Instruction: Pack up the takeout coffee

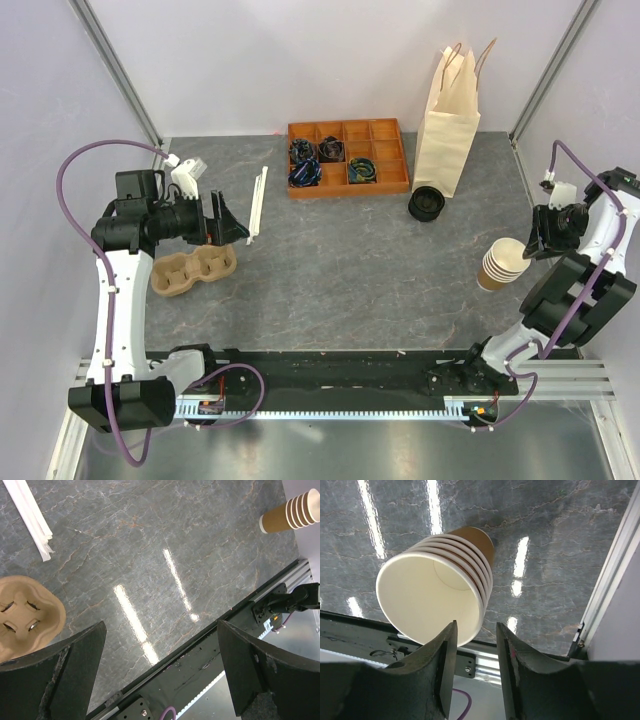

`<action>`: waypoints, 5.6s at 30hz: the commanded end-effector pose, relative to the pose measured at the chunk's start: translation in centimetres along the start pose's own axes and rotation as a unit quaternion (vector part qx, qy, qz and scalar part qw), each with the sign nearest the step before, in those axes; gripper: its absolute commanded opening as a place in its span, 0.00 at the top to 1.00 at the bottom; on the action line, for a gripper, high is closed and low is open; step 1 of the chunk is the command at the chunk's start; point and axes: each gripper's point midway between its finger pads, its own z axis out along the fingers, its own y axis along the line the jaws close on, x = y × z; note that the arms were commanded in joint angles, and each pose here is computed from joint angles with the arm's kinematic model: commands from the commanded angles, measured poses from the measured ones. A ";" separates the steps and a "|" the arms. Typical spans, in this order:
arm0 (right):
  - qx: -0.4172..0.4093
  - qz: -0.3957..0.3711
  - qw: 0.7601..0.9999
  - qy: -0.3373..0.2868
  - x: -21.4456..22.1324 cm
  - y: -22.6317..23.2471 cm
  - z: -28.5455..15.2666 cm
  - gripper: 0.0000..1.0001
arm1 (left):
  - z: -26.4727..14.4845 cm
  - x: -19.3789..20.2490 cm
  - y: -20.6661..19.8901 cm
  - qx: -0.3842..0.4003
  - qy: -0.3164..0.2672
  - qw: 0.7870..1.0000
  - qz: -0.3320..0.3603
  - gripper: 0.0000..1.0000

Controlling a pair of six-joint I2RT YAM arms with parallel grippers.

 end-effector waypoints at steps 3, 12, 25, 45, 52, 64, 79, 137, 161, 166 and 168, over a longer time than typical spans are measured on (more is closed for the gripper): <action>-0.056 0.044 0.997 0.027 1.3 2.0 0.1 0.59 | -0.7 -1.6 -1.1 0.014 -0.024 1.000 0.008 0.00; -0.075 0.058 0.995 0.032 1.2 2.2 0.7 0.67 | -0.6 -1.7 -1.1 0.014 -0.023 1.000 0.004 0.00; -0.045 0.060 0.997 0.012 0.9 1.6 -1.0 1.00 | -0.3 -1.7 -0.9 0.015 -0.018 1.000 -0.001 0.00; -0.053 0.080 0.995 -0.033 -0.8 2.6 -2.5 1.00 | 0.1 -1.8 -0.8 0.025 -0.015 1.000 -0.004 0.00; -0.088 0.093 0.991 -0.040 -1.5 3.3 -1.9 1.00 | -1.0 -2.6 -4.7 0.120 -0.056 0.989 0.063 0.00; -0.138 0.097 0.985 -0.027 -0.7 4.7 -0.3 1.00 | 7.7 -5.1 -15.7 0.258 0.009 0.961 0.103 0.17; -0.154 0.074 0.985 -0.006 -1.0 5.5 1.0 1.00 | 23.4 0.4 -35.9 0.372 0.062 0.920 0.104 0.23; -0.163 -0.010 0.987 0.005 -0.2 9.4 1.0 1.00 | 36.6 8.8 -35.5 0.329 0.161 0.930 -0.042 0.41; -0.143 -0.027 0.989 -0.004 -0.7 8.7 0.5 1.00 | 33.8 7.0 -37.2 0.382 0.138 0.913 -0.033 0.52; -0.138 -0.030 0.990 -0.009 -1.0 8.6 0.3 1.00 | 33.5 7.0 -37.0 0.382 0.137 0.913 -0.036 0.52; -0.138 -0.030 0.990 -0.009 -1.0 8.6 0.3 1.00 | 33.3 7.0 -37.0 0.383 0.138 0.913 -0.037 0.52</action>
